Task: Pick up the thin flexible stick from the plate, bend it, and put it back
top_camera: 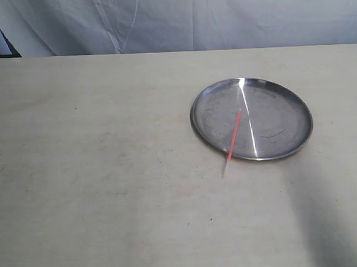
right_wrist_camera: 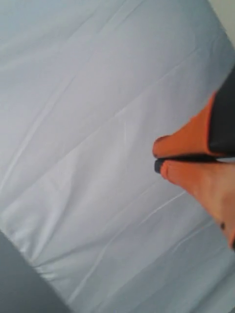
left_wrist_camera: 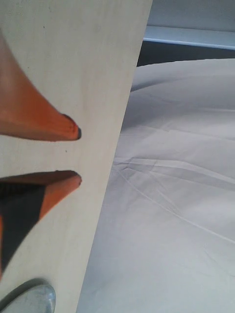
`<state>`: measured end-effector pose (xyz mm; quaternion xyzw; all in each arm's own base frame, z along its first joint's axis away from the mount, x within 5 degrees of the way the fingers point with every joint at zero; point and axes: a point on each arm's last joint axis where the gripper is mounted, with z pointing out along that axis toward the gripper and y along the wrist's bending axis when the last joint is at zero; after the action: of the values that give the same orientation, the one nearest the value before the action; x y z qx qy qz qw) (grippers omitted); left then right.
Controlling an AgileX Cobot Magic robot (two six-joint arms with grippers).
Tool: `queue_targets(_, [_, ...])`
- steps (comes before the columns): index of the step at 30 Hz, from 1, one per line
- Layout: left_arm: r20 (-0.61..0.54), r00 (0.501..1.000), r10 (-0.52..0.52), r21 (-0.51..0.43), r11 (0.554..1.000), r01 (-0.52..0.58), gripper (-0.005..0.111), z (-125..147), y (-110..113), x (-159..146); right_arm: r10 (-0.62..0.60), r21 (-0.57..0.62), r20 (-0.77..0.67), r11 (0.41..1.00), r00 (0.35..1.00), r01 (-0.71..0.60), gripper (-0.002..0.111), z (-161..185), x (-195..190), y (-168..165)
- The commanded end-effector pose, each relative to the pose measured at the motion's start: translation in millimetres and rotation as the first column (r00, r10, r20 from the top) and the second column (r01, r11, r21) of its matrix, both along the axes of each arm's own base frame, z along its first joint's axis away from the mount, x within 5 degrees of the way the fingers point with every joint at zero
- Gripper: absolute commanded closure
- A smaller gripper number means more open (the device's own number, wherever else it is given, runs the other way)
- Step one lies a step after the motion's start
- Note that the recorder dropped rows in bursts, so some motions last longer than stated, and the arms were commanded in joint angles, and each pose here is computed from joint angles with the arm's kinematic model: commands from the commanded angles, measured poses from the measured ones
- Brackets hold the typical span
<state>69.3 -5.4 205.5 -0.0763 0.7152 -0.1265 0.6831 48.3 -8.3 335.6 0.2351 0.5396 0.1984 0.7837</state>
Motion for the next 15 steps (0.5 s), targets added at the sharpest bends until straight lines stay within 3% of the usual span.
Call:
queue_targets(1, [0.02,1.0,-0.002,0.007,1.0,0.002,0.083,2.5,-0.1,-0.6,0.049,-0.253,-0.446,0.951,0.894,-0.178,0.108,21.3,71.5,3.3])
queue_targets(2, [0.02,1.0,-0.002,0.007,1.0,0.002,0.083,2.5,-0.1,-0.6,0.082,-0.228,-0.588,0.938,0.805,-0.262,0.108,17.1,99.3,2.6])
queue_targets(4, [0.02,1.0,-0.002,0.007,1.0,0.002,0.083,2.5,-0.1,-0.6,0.127,-0.182,-0.732,0.91,0.669,-0.372,0.108,16.0,136.9,1.8])
queue_targets(9, [0.02,1.0,-0.002,0.007,1.0,0.002,0.083,2.5,-0.1,-0.6,0.278,0.138,-0.944,0.821,0.176,-0.554,0.108,-35.3,246.6,5.4])
queue_targets(10, [0.02,1.0,-0.002,0.007,1.0,0.002,0.083,2.5,-0.1,-0.6,0.296,0.218,-0.955,0.765,0.031,-0.606,0.108,-58.4,278.3,22.3])
queue_targets(13, [0.02,1.0,-0.002,0.007,1.0,0.002,0.083,2.5,-0.1,-0.6,0.252,0.221,-0.966,0.695,-0.056,-0.685,0.108,-88.5,308.5,58.6])
queue_targets(15, [0.02,1.0,-0.002,0.007,1.0,0.002,0.083,2.5,-0.1,-0.6,0.149,0.179,-0.983,0.676,-0.106,-0.715,0.108,-111.8,324.2,91.0])
